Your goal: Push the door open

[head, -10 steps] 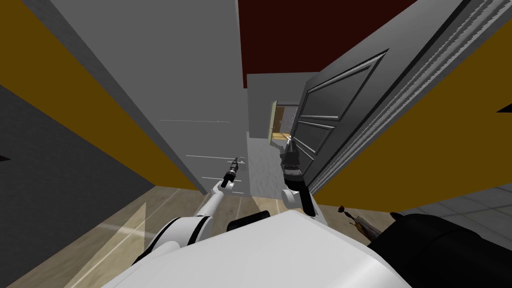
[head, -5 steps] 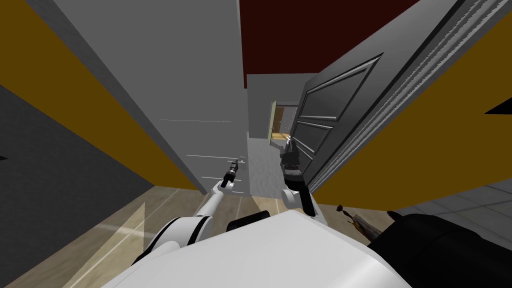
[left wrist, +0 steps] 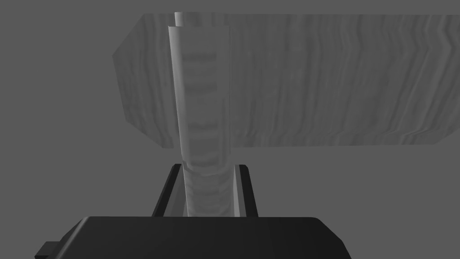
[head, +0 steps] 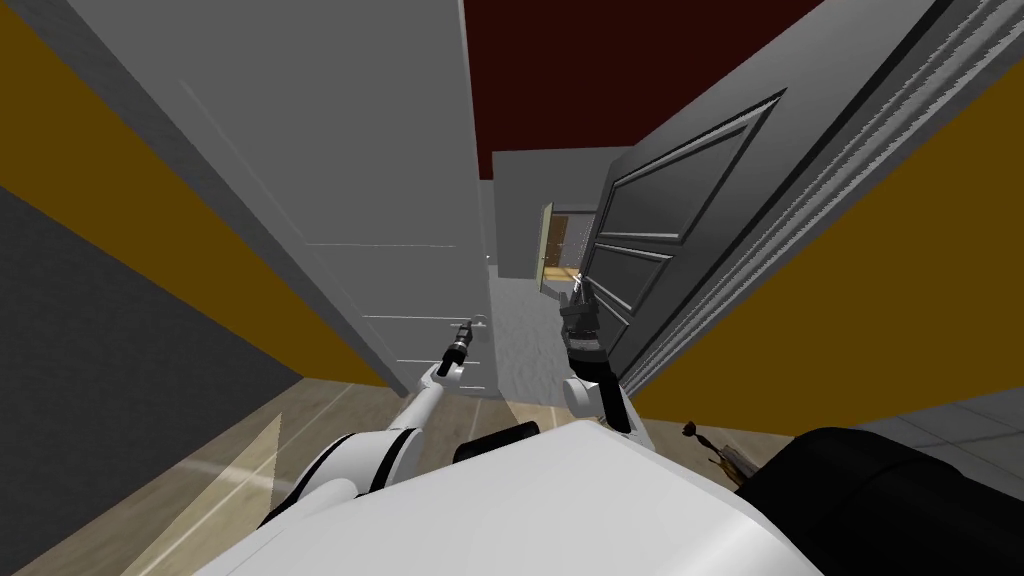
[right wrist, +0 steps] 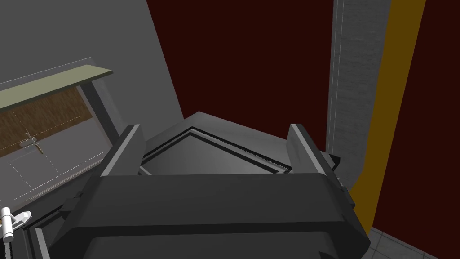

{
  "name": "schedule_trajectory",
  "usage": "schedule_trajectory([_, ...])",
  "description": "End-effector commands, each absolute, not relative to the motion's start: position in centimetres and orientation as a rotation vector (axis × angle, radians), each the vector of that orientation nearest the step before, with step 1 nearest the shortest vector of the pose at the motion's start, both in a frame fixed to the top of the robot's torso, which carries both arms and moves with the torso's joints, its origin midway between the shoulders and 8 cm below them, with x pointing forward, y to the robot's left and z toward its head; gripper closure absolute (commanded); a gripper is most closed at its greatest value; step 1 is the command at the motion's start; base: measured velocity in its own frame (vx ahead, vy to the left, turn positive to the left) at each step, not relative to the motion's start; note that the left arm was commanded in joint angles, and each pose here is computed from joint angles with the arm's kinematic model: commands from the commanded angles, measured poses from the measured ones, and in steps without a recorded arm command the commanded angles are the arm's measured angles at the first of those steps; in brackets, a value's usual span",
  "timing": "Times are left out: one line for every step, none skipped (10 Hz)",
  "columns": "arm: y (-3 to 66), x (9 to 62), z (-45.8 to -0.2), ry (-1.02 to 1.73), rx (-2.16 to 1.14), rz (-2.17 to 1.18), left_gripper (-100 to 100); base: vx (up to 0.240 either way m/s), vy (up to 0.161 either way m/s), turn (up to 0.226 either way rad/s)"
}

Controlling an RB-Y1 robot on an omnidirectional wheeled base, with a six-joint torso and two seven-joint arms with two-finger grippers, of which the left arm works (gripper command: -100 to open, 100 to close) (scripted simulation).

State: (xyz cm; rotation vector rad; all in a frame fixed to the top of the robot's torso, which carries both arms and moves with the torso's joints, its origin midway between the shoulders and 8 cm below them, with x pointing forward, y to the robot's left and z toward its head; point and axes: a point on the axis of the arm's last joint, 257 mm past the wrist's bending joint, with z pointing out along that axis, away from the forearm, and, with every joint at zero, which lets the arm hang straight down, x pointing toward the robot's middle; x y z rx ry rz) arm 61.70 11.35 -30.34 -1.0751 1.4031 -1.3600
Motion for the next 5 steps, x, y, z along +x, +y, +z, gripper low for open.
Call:
schedule_trajectory([12.8, 62.1, -29.5, 1.383, -1.067, -1.347, 100, 0.104, -0.074, 0.010])
schedule_trajectory([12.8, 62.1, -29.4, 1.381, -1.065, -1.348, 100, 0.047, -0.020, -0.008])
schedule_trajectory([12.8, 62.1, -29.4, 1.381, -1.065, -1.348, 100, 0.015, -0.001, -0.017])
schedule_trajectory([14.8, 62.4, -29.4, 1.363, -1.076, -1.321, 100, 0.129, -0.076, 0.065])
schedule_trajectory([15.3, 62.5, -29.3, 1.357, -1.079, -1.314, 100, 0.155, -0.108, 0.104])
